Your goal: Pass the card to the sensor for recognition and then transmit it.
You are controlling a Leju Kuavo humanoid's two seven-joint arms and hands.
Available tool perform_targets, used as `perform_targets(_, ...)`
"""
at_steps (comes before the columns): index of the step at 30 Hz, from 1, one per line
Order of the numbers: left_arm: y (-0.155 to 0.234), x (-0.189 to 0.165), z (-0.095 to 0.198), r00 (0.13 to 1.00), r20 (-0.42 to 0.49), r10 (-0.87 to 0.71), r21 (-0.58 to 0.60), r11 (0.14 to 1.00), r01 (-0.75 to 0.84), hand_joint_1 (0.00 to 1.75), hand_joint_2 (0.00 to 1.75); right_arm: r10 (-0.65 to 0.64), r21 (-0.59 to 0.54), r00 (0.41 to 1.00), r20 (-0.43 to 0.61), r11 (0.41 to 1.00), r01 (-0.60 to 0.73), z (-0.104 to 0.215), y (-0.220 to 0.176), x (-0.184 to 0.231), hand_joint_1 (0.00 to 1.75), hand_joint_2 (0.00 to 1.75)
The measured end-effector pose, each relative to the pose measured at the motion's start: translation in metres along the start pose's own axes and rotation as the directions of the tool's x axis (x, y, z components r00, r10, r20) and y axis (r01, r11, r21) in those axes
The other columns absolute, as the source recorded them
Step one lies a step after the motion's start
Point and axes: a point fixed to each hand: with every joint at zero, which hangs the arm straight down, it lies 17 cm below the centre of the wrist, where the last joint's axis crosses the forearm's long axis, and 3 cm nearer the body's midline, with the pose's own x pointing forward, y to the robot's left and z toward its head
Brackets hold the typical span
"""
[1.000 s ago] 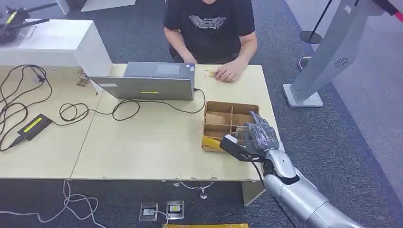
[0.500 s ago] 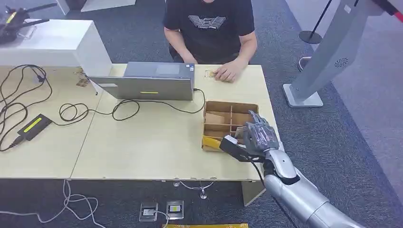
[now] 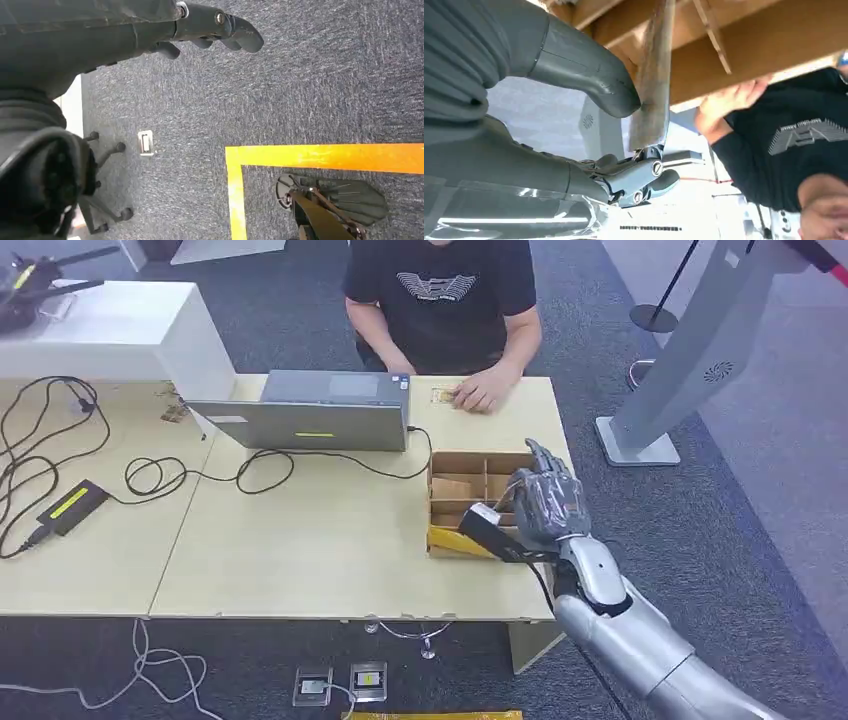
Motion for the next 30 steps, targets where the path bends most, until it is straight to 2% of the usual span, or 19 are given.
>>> perform_targets(30,0.0,0.001,0.0,1.0,0.008,-0.021,-0.001,1.0,0.021,0.0,0.0,-0.045,-0.14,0.999,0.013,0.989,0.046,-0.019,-0.045,0.005,1.75,1.75)
